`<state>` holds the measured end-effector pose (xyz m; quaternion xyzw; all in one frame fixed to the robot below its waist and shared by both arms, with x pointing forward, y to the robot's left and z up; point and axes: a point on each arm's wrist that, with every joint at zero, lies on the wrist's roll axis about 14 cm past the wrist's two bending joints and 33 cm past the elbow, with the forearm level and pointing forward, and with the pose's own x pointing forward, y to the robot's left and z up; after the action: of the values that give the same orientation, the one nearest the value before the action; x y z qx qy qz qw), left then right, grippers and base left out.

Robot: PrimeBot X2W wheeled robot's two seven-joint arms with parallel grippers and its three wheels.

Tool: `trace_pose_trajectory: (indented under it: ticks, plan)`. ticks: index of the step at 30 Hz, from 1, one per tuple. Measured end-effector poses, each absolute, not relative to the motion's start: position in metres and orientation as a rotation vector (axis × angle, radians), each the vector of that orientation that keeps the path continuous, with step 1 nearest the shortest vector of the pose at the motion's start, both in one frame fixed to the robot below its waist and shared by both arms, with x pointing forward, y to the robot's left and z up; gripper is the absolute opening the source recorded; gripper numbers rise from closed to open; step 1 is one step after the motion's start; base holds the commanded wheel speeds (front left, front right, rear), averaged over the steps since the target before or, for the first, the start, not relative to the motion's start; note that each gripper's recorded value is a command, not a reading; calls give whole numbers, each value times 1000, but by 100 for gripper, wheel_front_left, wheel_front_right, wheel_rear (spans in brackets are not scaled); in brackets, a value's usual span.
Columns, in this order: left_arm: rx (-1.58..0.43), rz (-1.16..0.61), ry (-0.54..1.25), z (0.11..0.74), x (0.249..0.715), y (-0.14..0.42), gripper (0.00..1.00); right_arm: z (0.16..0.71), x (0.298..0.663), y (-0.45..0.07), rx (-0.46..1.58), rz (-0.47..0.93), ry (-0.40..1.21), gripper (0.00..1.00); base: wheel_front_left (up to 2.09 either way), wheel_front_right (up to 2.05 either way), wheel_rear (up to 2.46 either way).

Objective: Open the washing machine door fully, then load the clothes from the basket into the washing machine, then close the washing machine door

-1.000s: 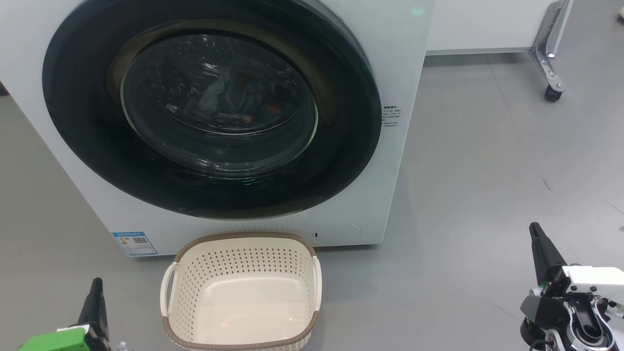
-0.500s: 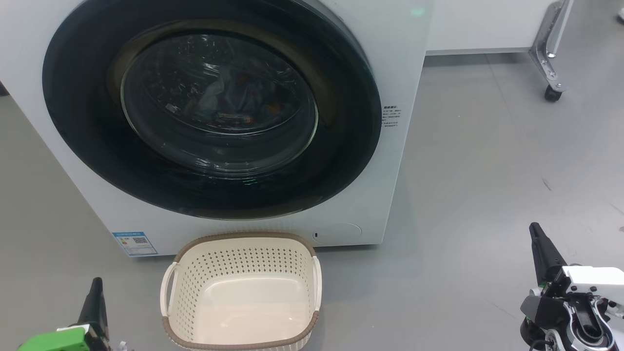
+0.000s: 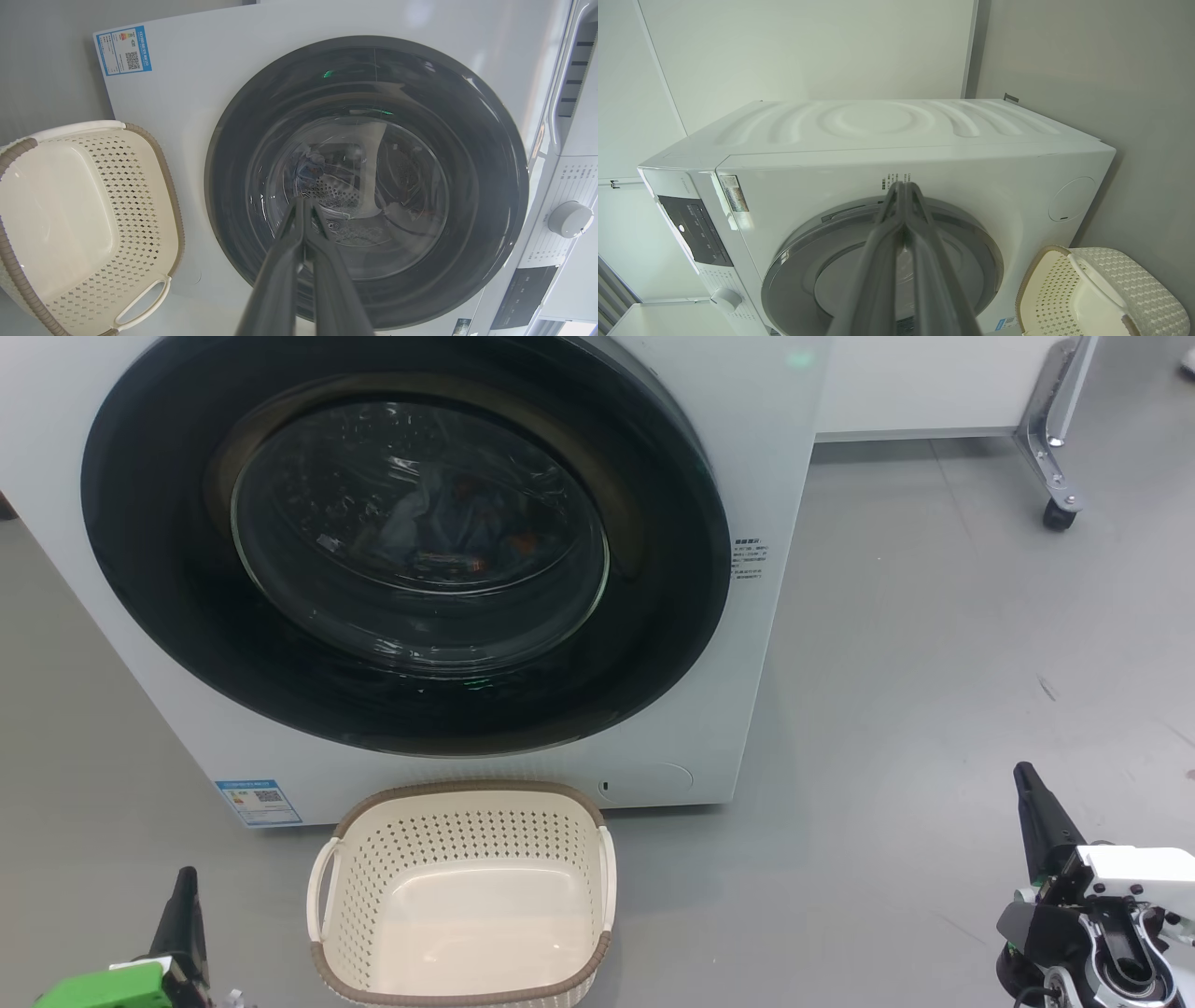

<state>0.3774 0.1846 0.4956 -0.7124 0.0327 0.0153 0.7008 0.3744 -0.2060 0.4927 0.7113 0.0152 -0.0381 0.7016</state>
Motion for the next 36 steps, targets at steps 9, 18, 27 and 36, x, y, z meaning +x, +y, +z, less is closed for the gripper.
trace_pose_trajectory:
  ticks: [9, 18, 27, 36]
  plan:
    - [-1586, 34, 72, 496, 377, 185, 0, 493, 374, -206, 1584, -85, 34, 0, 0, 0, 0]
    - [-1587, 32, 74, 495, 377, 184, 0, 493, 374, -206, 1584, -86, 34, 0, 0, 0, 0]
    - [-1587, 33, 75, 495, 377, 184, 0, 492, 374, -206, 1584, -86, 34, 0, 0, 0, 0]
    - [-1587, 34, 76, 495, 377, 184, 0, 492, 374, -206, 1584, -87, 34, 0, 0, 0, 0]
